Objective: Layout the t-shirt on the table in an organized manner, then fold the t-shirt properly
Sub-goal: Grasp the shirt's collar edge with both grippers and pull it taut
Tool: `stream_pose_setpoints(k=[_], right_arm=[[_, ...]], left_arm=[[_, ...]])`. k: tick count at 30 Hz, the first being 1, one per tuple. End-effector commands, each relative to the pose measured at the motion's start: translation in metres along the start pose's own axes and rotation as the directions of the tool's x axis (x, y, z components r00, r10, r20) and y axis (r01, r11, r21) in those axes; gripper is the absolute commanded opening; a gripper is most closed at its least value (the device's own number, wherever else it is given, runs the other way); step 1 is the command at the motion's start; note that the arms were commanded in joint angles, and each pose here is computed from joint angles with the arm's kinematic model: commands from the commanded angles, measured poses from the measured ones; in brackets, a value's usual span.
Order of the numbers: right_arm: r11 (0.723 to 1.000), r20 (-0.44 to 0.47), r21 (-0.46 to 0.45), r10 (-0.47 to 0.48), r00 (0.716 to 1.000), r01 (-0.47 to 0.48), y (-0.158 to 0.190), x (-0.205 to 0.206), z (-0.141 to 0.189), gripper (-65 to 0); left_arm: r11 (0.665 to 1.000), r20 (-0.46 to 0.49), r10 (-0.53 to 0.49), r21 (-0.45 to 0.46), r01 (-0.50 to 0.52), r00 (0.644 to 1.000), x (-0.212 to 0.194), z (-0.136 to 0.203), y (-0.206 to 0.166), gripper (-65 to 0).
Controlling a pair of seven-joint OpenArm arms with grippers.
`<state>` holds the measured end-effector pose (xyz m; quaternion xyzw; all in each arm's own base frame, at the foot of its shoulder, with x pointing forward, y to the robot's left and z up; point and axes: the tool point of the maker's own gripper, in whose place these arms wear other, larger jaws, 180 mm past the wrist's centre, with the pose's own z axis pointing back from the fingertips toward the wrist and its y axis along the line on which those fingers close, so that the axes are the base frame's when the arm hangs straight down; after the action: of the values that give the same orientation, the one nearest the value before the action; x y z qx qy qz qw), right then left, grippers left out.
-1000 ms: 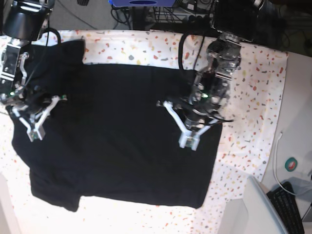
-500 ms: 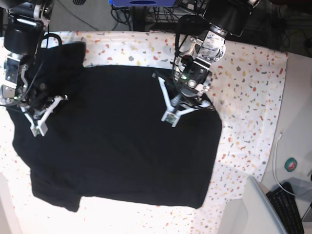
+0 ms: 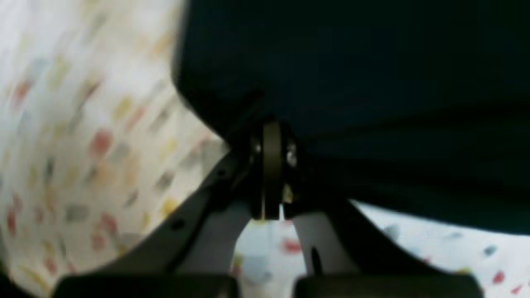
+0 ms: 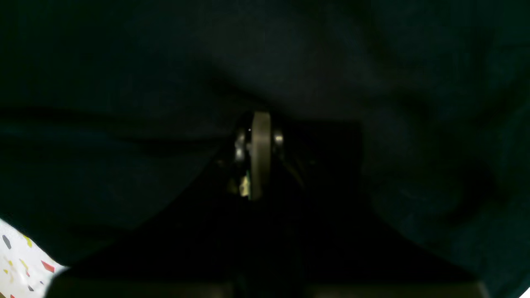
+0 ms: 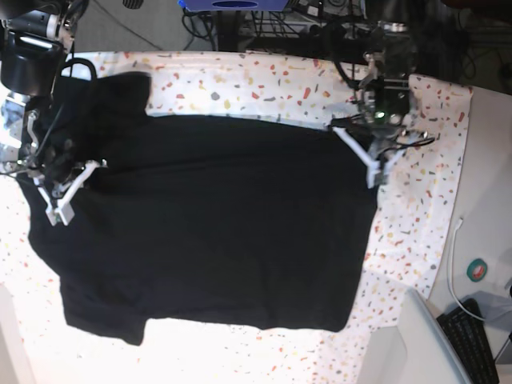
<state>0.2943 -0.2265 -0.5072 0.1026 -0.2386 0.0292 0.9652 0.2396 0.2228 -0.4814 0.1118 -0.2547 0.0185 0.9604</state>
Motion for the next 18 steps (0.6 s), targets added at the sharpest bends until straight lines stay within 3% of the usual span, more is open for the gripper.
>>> stream_pose_setpoints(k=[1, 6, 10, 18], right_arm=[[0.995, -0.094, -0.099, -0.007, 0.996, -0.003, -0.02, -0.019, 0.002, -65.0], [0.991, -0.093, -0.129, -0.035, 0.995, 0.023, -0.023, -0.02, 0.001, -65.0], [0.991, -0.092, -0.131, -0.033, 0.995, 0.021, -0.023, -0.023, 0.003, -65.0], [0.984, 0.08, -0.17, 0.073, 0.994, -0.059, 0.0, 0.013, 0.039, -65.0]], left_arm=[[0.999, -0.009, 0.039, 0.017, -0.038, 0.999, -0.002, 0.004, 0.01, -65.0], [0.968, -0.015, 0.251, 0.021, -0.251, 0.968, -0.029, 0.022, 0.045, -65.0], [0.932, -0.01, 0.363, -0.001, -0.363, 0.932, -0.047, 0.042, 0.058, -65.0], [0.919, 0.097, 0.387, -0.117, -0.375, 0.917, 0.0, 0.063, 0.042, -65.0]])
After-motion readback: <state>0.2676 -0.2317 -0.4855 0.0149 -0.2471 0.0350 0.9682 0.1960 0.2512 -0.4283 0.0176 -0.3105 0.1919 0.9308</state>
